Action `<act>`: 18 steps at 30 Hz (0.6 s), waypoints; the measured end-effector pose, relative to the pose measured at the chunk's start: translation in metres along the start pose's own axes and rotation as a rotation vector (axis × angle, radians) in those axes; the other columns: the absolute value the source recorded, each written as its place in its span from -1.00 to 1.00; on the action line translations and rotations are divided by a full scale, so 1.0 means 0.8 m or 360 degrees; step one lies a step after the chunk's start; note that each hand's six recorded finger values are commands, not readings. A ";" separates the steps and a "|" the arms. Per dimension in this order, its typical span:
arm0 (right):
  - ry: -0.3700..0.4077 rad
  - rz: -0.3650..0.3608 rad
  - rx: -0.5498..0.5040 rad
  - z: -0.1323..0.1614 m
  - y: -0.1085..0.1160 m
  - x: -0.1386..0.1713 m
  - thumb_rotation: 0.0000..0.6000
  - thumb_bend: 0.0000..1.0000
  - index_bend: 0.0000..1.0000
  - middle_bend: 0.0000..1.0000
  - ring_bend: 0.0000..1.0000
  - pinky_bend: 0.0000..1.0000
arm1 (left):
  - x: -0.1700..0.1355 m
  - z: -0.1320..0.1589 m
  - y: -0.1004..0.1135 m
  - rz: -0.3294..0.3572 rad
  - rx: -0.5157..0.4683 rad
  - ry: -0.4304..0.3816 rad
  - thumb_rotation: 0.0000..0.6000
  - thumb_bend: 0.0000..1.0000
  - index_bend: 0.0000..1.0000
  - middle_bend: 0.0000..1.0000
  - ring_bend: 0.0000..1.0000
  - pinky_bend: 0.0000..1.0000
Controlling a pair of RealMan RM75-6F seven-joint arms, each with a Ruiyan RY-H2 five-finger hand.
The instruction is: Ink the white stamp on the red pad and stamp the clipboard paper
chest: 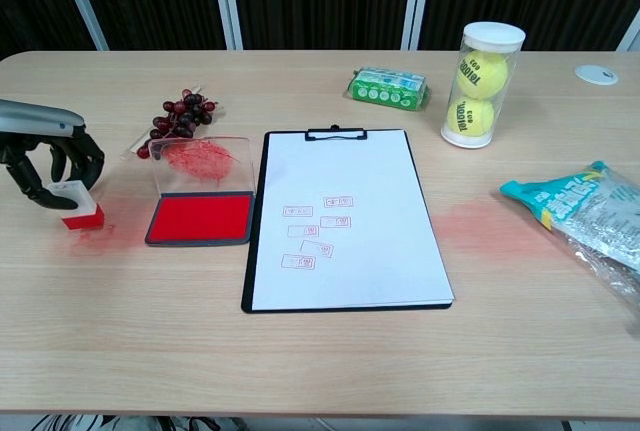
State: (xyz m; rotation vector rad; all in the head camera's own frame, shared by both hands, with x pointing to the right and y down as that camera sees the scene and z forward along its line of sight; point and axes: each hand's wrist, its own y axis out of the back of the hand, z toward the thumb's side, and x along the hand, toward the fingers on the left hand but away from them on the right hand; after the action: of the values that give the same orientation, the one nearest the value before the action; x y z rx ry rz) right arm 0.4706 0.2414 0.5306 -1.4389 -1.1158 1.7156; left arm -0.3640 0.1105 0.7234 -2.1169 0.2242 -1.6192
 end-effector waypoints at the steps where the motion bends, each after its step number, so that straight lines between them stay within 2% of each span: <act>1: 0.0000 0.0000 0.0000 0.000 0.000 0.000 1.00 -0.81 -0.74 -0.79 -0.69 -0.67 | 0.000 0.000 0.000 0.0000 0.0000 0.0000 1.00 -0.14 0.26 0.22 -0.29 -0.21; 18: -0.0004 -0.0003 -0.0003 -0.001 0.001 0.000 1.00 -0.81 -0.74 -0.80 -0.69 -0.67 | 0.008 0.010 -0.004 0.0004 -0.0021 -0.0048 1.00 -0.14 0.22 0.20 -0.29 -0.22</act>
State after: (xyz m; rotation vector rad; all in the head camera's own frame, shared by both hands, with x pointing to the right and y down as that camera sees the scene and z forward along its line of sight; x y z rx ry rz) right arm 0.4712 0.2410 0.5302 -1.4373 -1.1202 1.7157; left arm -0.3549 0.1127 0.7284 -2.1487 0.2283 -1.5877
